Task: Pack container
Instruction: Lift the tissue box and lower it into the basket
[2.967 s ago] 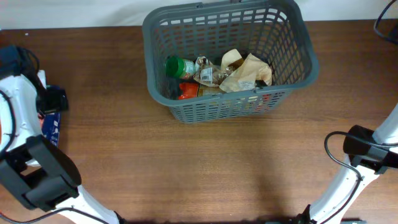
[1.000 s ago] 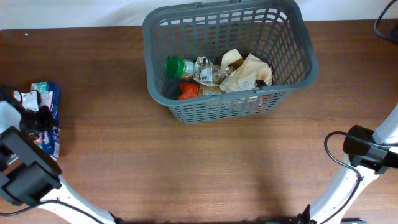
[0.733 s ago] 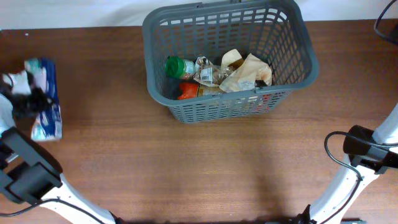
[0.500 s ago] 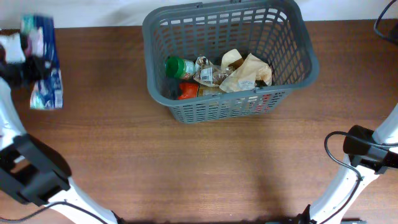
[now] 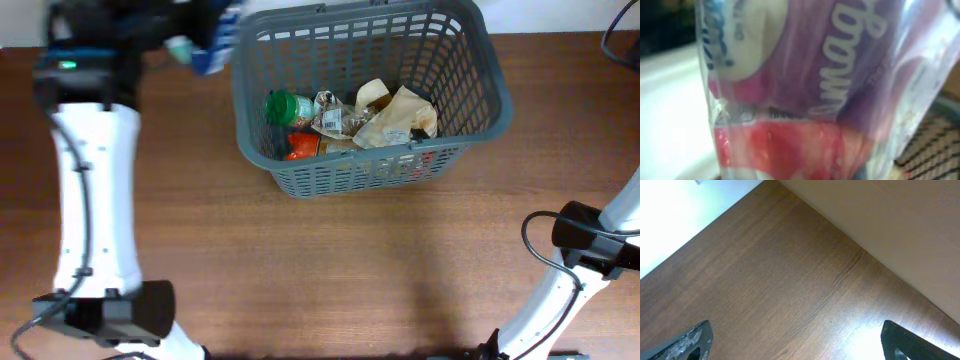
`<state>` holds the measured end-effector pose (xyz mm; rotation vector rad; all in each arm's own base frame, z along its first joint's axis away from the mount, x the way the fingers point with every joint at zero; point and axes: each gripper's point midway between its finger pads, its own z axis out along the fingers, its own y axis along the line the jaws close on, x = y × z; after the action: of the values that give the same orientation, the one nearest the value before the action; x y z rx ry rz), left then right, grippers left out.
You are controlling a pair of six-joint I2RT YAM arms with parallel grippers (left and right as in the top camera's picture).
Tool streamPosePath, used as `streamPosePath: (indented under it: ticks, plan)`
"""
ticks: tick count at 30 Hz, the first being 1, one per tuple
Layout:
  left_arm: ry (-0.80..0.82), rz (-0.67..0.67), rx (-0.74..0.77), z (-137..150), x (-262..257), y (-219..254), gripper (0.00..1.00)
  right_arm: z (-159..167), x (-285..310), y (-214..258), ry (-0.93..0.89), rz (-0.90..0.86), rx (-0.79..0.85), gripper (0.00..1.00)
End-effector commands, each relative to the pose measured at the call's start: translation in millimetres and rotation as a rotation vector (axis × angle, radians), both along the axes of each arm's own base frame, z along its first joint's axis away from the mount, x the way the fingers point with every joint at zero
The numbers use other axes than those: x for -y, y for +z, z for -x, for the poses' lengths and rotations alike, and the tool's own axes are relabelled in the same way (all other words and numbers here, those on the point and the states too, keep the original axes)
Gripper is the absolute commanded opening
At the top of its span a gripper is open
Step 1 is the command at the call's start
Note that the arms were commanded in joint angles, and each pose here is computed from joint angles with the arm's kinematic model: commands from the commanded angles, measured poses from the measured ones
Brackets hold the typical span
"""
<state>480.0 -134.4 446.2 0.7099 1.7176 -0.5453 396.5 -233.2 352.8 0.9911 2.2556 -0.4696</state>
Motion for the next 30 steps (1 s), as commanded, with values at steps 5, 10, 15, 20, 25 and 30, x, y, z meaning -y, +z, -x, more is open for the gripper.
streamPosePath:
  ticks: [5,10,15,20,25,30]
  plan:
    - [-0.192,-0.103,0.147,38.1,104.7,12.1,0.02,5.8,0.9,8.7,-0.014,0.017,0.016,0.99]
    - [-0.265,-0.243,0.091,51.1,144.9,-34.0,0.02,5.8,0.9,8.7,-0.014,0.017,0.016,0.99]
    - [-0.312,-0.308,-0.051,50.4,171.1,-91.3,0.02,5.8,0.9,8.7,-0.014,0.017,0.016,0.99]
    - [-0.274,-0.364,-0.109,33.0,174.0,-127.0,0.02,5.8,0.9,8.7,-0.014,0.017,0.016,0.99]
    - [-0.244,-0.399,-0.141,24.9,170.8,-144.4,0.02,5.8,0.9,8.7,-0.014,0.017,0.016,0.99]
    - [-0.245,-0.398,-0.157,27.0,171.4,-146.8,0.99,5.8,0.9,8.7,-0.014,0.017,0.016,0.99]
